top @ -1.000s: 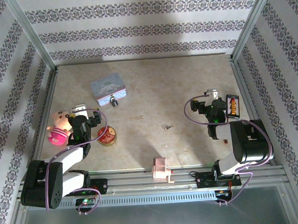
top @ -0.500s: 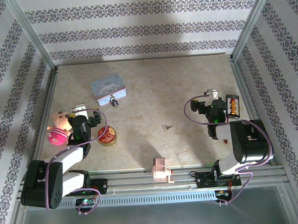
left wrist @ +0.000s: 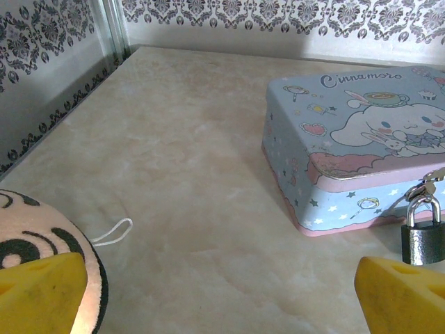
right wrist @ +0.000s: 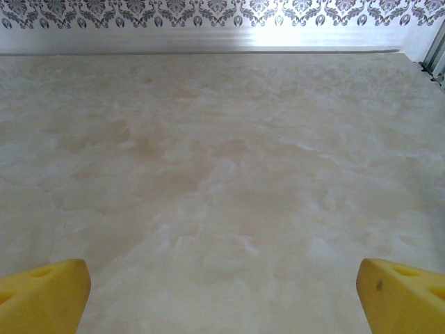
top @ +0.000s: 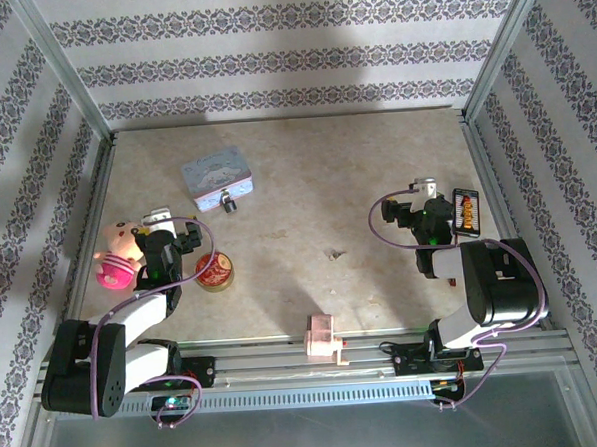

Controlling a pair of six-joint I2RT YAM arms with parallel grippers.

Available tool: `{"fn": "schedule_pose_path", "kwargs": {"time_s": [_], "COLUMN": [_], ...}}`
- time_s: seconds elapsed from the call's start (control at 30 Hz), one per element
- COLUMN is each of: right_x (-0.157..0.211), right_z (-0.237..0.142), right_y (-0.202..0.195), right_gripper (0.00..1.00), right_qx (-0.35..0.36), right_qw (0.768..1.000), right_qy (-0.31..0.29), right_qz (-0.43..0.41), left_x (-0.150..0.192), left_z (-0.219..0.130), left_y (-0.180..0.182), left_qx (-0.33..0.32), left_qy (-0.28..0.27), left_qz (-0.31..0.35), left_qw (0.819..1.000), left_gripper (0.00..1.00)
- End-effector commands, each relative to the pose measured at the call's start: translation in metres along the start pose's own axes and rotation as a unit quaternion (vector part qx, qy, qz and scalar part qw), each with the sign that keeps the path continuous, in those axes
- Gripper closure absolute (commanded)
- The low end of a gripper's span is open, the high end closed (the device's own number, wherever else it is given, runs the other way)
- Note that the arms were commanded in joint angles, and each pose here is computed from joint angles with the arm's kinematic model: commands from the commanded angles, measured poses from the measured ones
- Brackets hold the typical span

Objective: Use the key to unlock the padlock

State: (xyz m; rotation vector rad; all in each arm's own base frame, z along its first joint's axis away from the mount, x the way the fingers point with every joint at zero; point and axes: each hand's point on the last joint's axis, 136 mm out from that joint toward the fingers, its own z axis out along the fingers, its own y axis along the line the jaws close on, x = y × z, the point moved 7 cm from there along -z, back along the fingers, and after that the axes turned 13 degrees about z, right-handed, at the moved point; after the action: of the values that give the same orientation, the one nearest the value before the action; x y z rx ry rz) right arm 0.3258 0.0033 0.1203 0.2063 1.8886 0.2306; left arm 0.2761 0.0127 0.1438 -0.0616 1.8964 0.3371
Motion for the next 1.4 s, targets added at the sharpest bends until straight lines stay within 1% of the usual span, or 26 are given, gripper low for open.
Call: {"fn": "schedule_pose_path", "kwargs": {"time_s": [0.0, 0.1, 0.27, 0.37, 0.43, 0.53, 0.67, 0.8, 1.0, 1.1, 1.2, 1.27, 1.37], "right_x": [-0.012, -0.02, -0.037, -0.042, -0.045, -0.046, -0.04, -0.036, -0.028, -0.018, -0.007, -0.001, 0.008], "right_z": [0.003, -0.004, -0.022, -0.033, -0.042, -0.058, -0.082, -0.105, -0.132, -0.137, -0.14, -0.142, -0.14], "right_y": [0.001, 0.0, 0.006, 0.005, 0.004, 0.008, 0.01, 0.02, 0.045, 0.063, 0.086, 0.101, 0.124], "right_gripper": [0.02, 0.02, 0.02, 0.02, 0.02, 0.02, 0.02, 0.02, 0.02, 0.02, 0.02, 0.02, 0.07], "right_qx": [0.004, 0.024, 0.061, 0.095, 0.117, 0.132, 0.146, 0.146, 0.138, 0.13, 0.123, 0.118, 0.098], "right_qw": [1.0, 0.999, 0.997, 0.994, 0.991, 0.988, 0.984, 0.983, 0.98, 0.978, 0.976, 0.974, 0.97], "right_qy": [-0.019, -0.032, -0.046, -0.034, -0.015, 0.016, 0.039, 0.068, 0.127, 0.157, 0.181, 0.195, 0.224], "right_qz": [0.006, 0.009, 0.006, 0.038, 0.067, 0.079, 0.096, 0.088, 0.071, 0.049, 0.015, 0.0, -0.022], "left_x": [-0.012, -0.014, -0.016, -0.02, -0.024, -0.03, -0.04, -0.047, -0.057, -0.062, -0.064, -0.064, -0.059], "left_z": [-0.002, -0.003, -0.003, -0.006, -0.008, -0.014, -0.021, -0.026, -0.044, -0.056, -0.069, -0.075, -0.08], "left_y": [0.007, 0.006, 0.005, 0.004, 0.006, 0.008, 0.01, 0.006, -0.01, -0.03, -0.052, -0.063, -0.073], "left_qx": [-0.013, -0.008, 0.0, 0.007, 0.004, 0.009, 0.016, 0.048, 0.113, 0.15, 0.174, 0.194, 0.217], "left_qy": [-0.017, -0.022, -0.011, -0.012, -0.004, -0.006, -0.006, 0.0, 0.003, 0.006, 0.009, 0.012, 0.025], "left_qz": [-0.006, -0.01, -0.015, -0.015, -0.02, -0.023, -0.026, -0.034, -0.076, -0.07, -0.058, -0.068, -0.101], "left_qw": [1.0, 1.0, 1.0, 1.0, 1.0, 1.0, 1.0, 0.998, 0.991, 0.986, 0.983, 0.979, 0.971], "left_gripper": [0.01, 0.01, 0.01, 0.01, 0.01, 0.01, 0.01, 0.01, 0.01, 0.01, 0.01, 0.01, 0.01]}}
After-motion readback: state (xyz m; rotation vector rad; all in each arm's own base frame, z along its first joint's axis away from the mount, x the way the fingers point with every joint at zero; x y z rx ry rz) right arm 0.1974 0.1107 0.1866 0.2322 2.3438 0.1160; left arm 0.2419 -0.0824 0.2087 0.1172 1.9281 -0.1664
